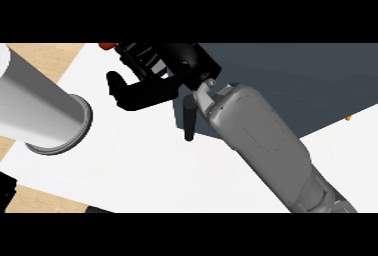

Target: Pick up the wine, place it into the cabinet and close the cabinet

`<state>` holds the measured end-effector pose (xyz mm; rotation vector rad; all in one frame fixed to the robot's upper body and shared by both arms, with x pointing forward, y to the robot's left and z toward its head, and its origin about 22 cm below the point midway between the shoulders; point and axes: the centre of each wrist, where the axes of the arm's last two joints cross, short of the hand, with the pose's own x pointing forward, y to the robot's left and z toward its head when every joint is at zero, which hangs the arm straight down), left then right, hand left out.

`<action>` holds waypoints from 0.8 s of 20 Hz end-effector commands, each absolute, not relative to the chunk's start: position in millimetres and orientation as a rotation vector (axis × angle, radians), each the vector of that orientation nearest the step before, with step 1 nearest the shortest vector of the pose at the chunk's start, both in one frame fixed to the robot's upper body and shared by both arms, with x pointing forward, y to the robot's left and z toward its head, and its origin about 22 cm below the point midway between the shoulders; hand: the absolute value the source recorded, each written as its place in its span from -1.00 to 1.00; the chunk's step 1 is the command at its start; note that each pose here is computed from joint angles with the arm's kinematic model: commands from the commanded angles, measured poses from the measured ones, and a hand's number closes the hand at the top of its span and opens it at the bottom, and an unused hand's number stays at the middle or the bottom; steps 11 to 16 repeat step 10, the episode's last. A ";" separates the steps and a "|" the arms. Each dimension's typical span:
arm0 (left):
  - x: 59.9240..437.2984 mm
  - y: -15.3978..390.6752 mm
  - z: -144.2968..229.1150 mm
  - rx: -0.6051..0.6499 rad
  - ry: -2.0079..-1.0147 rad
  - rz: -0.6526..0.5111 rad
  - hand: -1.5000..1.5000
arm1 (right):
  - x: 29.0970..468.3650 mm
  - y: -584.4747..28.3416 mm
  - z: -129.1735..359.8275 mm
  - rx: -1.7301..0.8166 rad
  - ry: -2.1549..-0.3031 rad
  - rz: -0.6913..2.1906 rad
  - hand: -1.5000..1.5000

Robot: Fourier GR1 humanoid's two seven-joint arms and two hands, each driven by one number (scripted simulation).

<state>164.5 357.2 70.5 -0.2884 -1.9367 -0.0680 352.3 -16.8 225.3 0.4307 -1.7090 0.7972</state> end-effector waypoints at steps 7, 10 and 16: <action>160.9 359.9 64.5 -0.268 -1.932 -0.039 1.00 | 406.7 -85.7 195.9 0.282 -1.656 0.580 1.00; 158.4 358.6 62.2 -0.267 -1.926 -0.034 1.00 | 409.1 -87.0 190.2 0.290 -1.658 0.568 1.00; 158.4 358.6 62.2 -0.267 -1.926 -0.034 1.00 | 409.1 -87.0 190.2 0.290 -1.658 0.568 1.00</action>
